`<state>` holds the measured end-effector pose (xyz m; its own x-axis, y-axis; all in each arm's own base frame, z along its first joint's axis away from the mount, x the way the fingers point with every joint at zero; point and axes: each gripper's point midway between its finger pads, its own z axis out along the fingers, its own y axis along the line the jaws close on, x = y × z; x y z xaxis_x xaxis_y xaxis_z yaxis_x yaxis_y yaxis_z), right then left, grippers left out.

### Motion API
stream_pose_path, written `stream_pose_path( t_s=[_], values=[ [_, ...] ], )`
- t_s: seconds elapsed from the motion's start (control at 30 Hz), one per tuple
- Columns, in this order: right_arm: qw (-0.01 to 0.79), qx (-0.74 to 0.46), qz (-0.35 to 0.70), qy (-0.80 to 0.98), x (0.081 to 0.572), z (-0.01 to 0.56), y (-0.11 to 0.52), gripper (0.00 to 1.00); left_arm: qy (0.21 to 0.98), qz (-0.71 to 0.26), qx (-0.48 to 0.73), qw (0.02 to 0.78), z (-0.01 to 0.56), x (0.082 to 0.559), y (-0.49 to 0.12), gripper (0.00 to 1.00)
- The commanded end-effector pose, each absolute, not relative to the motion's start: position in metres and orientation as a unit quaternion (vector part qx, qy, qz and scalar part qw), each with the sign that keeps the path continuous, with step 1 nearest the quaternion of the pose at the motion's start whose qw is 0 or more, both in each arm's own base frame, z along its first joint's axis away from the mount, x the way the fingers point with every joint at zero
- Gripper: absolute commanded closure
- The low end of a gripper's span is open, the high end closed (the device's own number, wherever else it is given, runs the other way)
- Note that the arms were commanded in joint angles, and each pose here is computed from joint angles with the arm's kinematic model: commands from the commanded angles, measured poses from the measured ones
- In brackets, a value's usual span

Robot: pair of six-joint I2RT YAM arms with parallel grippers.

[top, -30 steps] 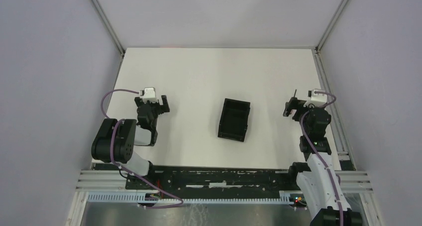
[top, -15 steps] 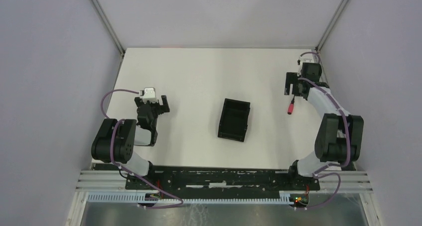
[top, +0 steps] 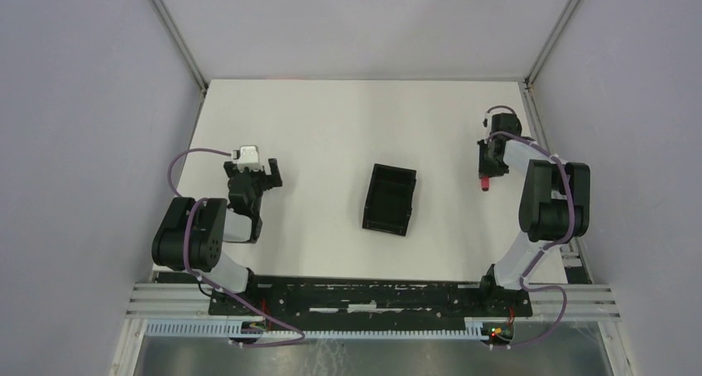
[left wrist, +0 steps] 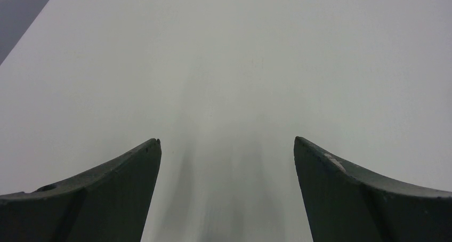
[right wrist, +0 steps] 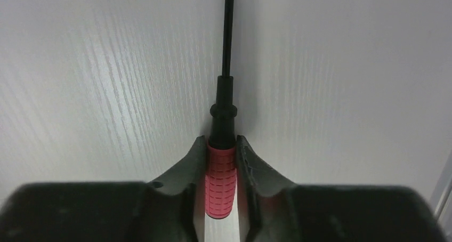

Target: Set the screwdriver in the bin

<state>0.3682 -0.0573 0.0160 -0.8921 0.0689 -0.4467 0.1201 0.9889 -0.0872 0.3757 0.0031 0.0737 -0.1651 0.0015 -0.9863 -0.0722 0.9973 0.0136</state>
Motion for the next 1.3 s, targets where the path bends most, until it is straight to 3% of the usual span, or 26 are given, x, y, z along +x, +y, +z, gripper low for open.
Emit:
stream_pose_path(
  t_s=[0.0,0.07,0.4,0.6,0.83,1.0,1.27],
  values=[
    [0.192,0.034,-0.068,0.978,0.362,0.005,-0.066,0.86,0.746,0.020,-0.028,0.665,0.088,0.379,0.002,0.00],
    [0.202,0.031,-0.059,0.977,0.369,0.023,-0.063,1.00,0.746,0.020,-0.029,0.665,0.088,0.379,0.002,0.00],
    [0.239,0.022,-0.049,0.969,0.365,0.146,-0.053,1.00,0.747,0.020,-0.028,0.664,0.088,0.379,0.002,0.00],
    [0.302,0.022,-0.030,0.952,0.364,0.182,-0.041,1.00,0.747,0.020,-0.029,0.664,0.088,0.379,0.002,0.00],
    [0.399,-0.051,0.075,0.912,0.361,0.218,0.090,1.00,0.747,0.020,-0.029,0.664,0.088,0.379,0.002,0.00],
    [0.435,-0.130,0.155,0.878,0.331,0.234,0.195,1.00,0.746,0.020,-0.029,0.665,0.088,0.379,0.002,0.00],
    [0.407,-0.180,0.144,0.884,0.290,0.170,0.246,1.00,0.746,0.020,-0.029,0.664,0.088,0.379,0.002,0.00]
  ],
)
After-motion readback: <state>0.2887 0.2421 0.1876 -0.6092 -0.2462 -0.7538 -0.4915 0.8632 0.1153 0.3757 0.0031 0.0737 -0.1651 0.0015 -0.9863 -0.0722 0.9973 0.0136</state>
